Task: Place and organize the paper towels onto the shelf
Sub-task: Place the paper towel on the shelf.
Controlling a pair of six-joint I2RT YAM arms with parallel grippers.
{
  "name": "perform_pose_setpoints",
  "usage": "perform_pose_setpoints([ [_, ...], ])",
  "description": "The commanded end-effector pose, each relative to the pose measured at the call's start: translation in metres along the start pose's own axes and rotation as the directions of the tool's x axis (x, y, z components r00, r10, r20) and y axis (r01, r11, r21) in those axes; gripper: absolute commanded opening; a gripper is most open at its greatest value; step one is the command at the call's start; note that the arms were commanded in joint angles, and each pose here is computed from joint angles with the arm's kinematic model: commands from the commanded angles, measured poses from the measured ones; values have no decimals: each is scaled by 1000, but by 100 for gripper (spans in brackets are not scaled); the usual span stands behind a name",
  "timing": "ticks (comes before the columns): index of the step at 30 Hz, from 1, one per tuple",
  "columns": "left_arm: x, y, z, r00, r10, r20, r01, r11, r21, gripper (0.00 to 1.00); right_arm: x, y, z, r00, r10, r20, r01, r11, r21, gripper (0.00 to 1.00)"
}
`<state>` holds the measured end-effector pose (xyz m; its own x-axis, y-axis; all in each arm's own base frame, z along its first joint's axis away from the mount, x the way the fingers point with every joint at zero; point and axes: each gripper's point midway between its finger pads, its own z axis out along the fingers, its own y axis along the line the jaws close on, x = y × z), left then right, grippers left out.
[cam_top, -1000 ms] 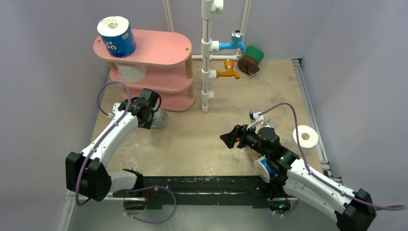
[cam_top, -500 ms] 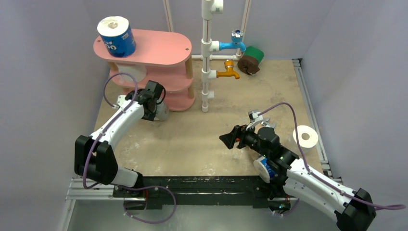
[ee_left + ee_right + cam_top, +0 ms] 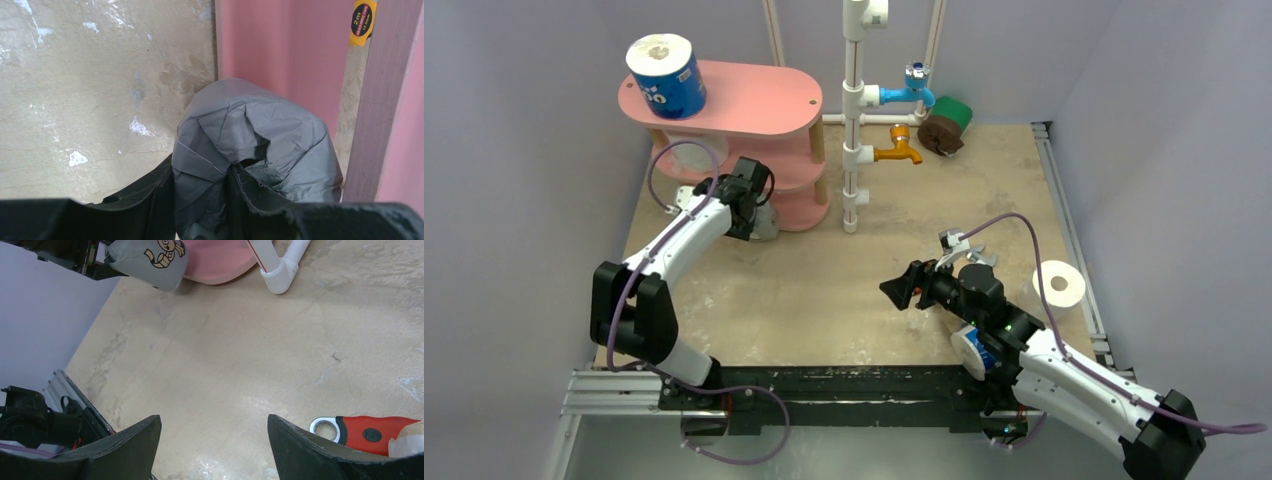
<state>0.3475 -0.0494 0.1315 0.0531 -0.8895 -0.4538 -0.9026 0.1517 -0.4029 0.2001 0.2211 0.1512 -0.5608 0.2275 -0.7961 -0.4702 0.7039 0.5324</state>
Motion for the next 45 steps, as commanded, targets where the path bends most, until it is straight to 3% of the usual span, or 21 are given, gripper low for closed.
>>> perform_pose_setpoints([
  [1, -7, -30, -4, 999, -45, 18, 43, 995, 91, 3, -4, 6, 2, 1000, 5, 20, -4, 1000, -27, 79],
  [18, 8, -42, 8, 1000, -20, -6, 21, 995, 99, 10, -3, 6, 3, 1000, 5, 13, -5, 1000, -28, 79],
  [37, 17, -51, -2, 997, 30, -72, -17, 984, 179, 48, -1, 6, 4, 1000, 5, 5, -4, 999, -33, 78],
  [45, 16, -47, -7, 996, 37, -85, -20, 981, 194, 56, -1, 7, 4, 1000, 5, 4, -4, 999, -38, 79],
])
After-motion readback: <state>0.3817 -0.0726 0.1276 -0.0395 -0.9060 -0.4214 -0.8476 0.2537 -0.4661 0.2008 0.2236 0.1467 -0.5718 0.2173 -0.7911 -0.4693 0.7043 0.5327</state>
